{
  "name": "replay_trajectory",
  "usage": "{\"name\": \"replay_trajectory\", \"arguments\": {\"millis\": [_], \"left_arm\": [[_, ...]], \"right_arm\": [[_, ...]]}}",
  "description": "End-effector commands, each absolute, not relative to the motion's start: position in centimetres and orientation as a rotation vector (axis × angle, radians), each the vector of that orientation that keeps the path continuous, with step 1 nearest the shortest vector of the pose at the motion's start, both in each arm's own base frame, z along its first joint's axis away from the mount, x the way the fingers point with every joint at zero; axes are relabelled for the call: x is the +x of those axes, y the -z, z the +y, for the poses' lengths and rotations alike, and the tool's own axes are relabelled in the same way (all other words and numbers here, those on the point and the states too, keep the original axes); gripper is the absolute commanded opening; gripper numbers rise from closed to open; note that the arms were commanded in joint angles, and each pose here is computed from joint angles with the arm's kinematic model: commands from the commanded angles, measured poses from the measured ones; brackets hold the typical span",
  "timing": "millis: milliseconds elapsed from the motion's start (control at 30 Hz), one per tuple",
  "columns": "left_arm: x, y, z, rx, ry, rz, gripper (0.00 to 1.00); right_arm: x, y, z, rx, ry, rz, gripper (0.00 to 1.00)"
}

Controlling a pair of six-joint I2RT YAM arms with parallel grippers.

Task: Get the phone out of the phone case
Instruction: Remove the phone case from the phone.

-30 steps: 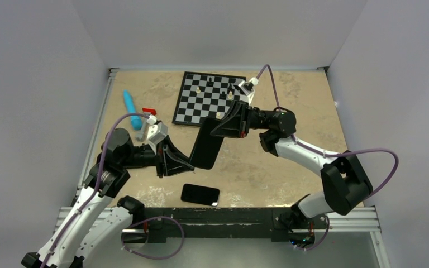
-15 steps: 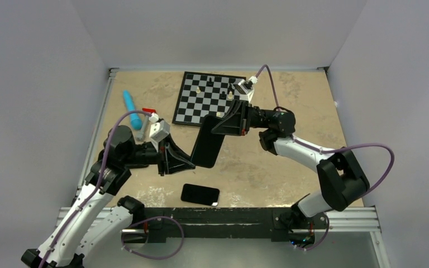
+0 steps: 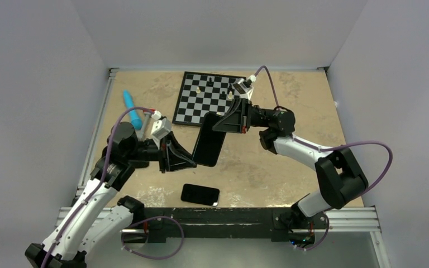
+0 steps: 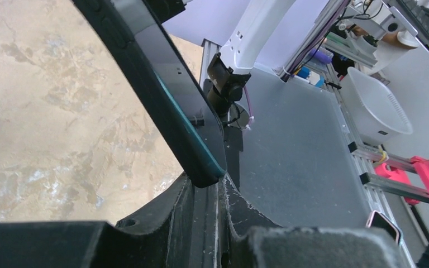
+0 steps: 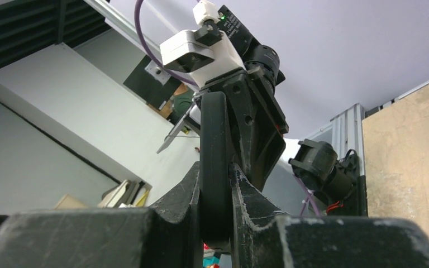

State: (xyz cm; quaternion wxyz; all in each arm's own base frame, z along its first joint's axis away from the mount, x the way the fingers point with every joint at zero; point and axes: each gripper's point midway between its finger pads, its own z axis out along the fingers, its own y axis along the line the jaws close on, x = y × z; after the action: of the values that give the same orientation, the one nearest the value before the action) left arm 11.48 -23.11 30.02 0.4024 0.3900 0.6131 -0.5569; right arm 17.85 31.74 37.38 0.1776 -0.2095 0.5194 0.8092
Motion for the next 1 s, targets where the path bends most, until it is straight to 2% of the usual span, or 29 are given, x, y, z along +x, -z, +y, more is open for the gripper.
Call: {"name": "replay_trajectory", "arguments": {"millis": [0,267,400,500,633,733,800,967], "left_arm": [[18.1,-26.6,-22.6,0.767,1.230,1.742,0.00],[20.2,-25.1,-20.9,0.576,1.083,1.854,0.00],[19.8,-25.0,-20.9,0.501,1.133,1.879,0.00],[19.0,-25.7,-21.5,0.443,1.246,1.829,0.12],[17.9,-27.6,-21.9,0.357,1.385,1.687,0.50],[17.3,-28.9,-21.9,0.319,1.456,1.566,0.69],[17.3,-28.8,-21.8,0.272,1.487,1.554,0.73],[17.9,-29.2,-21.9,0.229,1.513,1.494,0.70]], "right_arm": [[11.7,-45.3,28.4,-0.763,-2.380,1.087,0.00],[12.1,-45.3,28.5,-0.754,-2.374,1.080,0.00],[13.4,-45.0,29.1,-0.700,-2.370,1.073,0.00],[15.3,-44.6,29.9,-0.609,-2.359,1.058,0.00],[19.1,-43.7,31.3,-0.437,-2.235,1.099,0.00],[21.6,-43.3,31.7,-0.316,-2.132,1.113,0.00],[23.0,-43.2,31.6,-0.236,-2.079,1.113,0.00],[25.2,-43.0,31.4,-0.104,-2.024,1.108,0.00]]}}
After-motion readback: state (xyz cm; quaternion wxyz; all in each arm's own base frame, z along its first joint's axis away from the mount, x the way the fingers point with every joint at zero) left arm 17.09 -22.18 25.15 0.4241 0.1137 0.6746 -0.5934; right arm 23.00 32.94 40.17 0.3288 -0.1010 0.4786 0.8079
